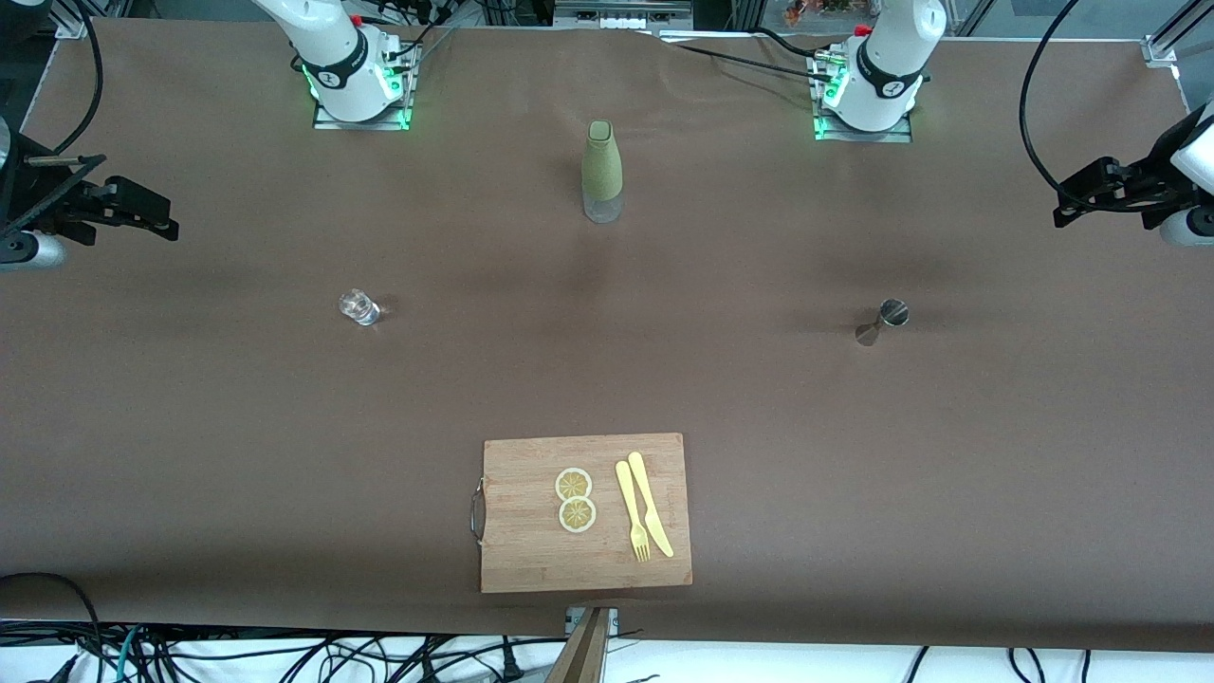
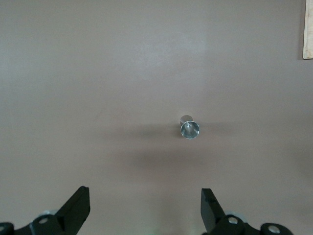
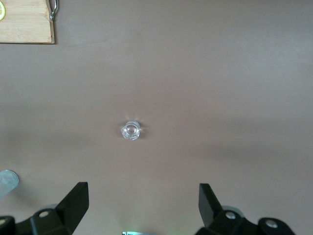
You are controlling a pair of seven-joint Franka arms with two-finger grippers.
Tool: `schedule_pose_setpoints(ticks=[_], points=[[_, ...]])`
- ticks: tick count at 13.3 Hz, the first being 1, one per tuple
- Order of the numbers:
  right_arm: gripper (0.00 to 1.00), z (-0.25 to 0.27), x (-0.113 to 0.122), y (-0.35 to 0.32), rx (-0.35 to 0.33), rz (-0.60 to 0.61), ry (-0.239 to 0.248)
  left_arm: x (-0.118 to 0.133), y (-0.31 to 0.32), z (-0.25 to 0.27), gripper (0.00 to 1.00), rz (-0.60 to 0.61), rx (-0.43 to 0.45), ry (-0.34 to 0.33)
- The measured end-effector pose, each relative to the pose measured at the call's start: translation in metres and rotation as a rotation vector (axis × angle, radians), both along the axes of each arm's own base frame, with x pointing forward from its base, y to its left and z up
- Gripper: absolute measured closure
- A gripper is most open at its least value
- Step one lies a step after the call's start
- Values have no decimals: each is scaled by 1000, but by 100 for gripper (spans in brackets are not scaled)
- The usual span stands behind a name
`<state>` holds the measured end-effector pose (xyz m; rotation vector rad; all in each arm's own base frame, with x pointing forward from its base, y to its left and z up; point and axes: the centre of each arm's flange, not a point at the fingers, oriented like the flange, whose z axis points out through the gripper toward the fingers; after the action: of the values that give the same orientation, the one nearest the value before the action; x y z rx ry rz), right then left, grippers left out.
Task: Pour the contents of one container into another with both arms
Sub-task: 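Move the right gripper to the glass cup while the left gripper approaches the jigger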
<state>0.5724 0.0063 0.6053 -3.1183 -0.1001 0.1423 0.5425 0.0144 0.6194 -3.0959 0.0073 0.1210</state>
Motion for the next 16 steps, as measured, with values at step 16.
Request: schedule_pose_setpoints(ticks=[16], points=[[0,-39,10,-10,79,24,77,10,26,-33,0,-96,-9,-19]])
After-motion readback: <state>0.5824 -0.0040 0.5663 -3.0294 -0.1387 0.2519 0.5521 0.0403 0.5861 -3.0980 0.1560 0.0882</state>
